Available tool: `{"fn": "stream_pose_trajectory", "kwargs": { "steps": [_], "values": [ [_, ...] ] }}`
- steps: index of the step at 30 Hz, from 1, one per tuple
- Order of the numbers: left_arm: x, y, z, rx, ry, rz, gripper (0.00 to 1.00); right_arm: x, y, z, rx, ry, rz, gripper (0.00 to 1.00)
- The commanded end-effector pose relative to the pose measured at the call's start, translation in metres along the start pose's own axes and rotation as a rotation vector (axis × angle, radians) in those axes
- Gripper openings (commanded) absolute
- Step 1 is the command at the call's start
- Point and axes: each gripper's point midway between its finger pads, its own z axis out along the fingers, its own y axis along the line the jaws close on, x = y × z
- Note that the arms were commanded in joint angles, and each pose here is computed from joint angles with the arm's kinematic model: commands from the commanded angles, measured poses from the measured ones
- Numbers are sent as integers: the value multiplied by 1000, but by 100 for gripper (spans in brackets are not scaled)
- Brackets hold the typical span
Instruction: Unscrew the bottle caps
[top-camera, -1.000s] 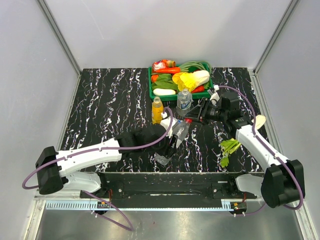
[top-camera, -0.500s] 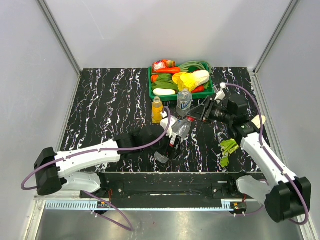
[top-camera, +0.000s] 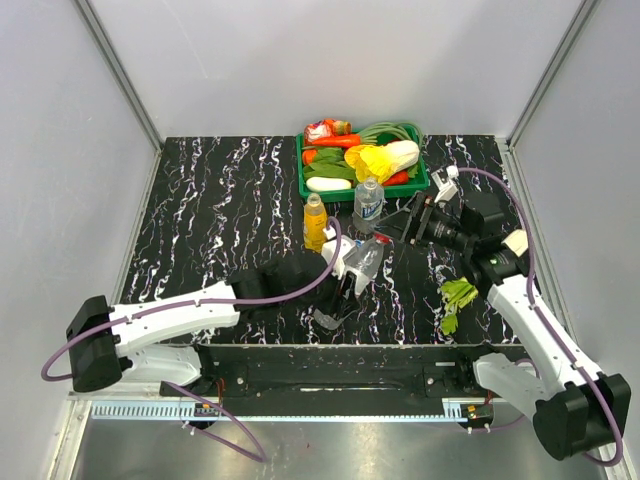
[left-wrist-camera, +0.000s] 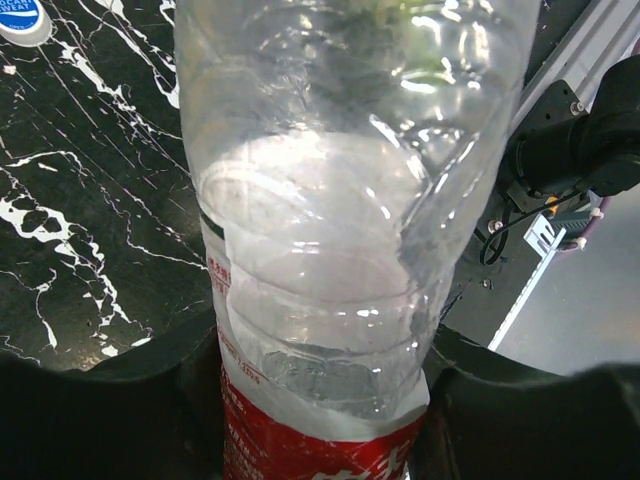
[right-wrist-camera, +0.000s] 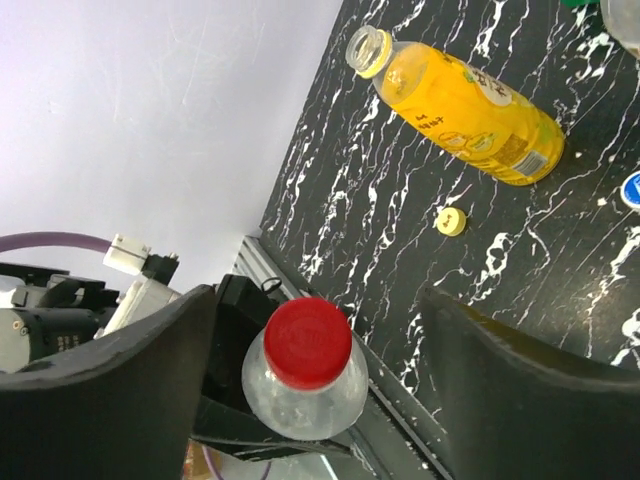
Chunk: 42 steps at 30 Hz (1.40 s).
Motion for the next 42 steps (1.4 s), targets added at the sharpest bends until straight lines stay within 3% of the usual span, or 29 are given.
{"fn": "stream_pose_trajectory", "kwargs": {
  "steps": [1, 12, 18, 23, 35, 42],
  "values": [
    [-29, -7, -13, 15, -102, 21, 41, -19, 22, -13, -8, -99, -97, 99],
    [-31, 29, -20, -275, -40, 129, 39, -14, 19, -9, -4, -100, -67, 100],
    [-34, 27, -20, -318, -32, 158, 38, -10, 14, -1, -6, -89, -15, 98],
    [-33, 22, -17, -323, -19, 178, 38, -14, 19, 4, -41, -102, -9, 80],
    [-26, 27, -14, -381, 2, 204, 38, -6, 6, 16, -14, -53, 46, 50],
    [-23, 28, -12, -386, 5, 198, 38, -3, 2, 17, -3, -41, 32, 17]
  ]
}}
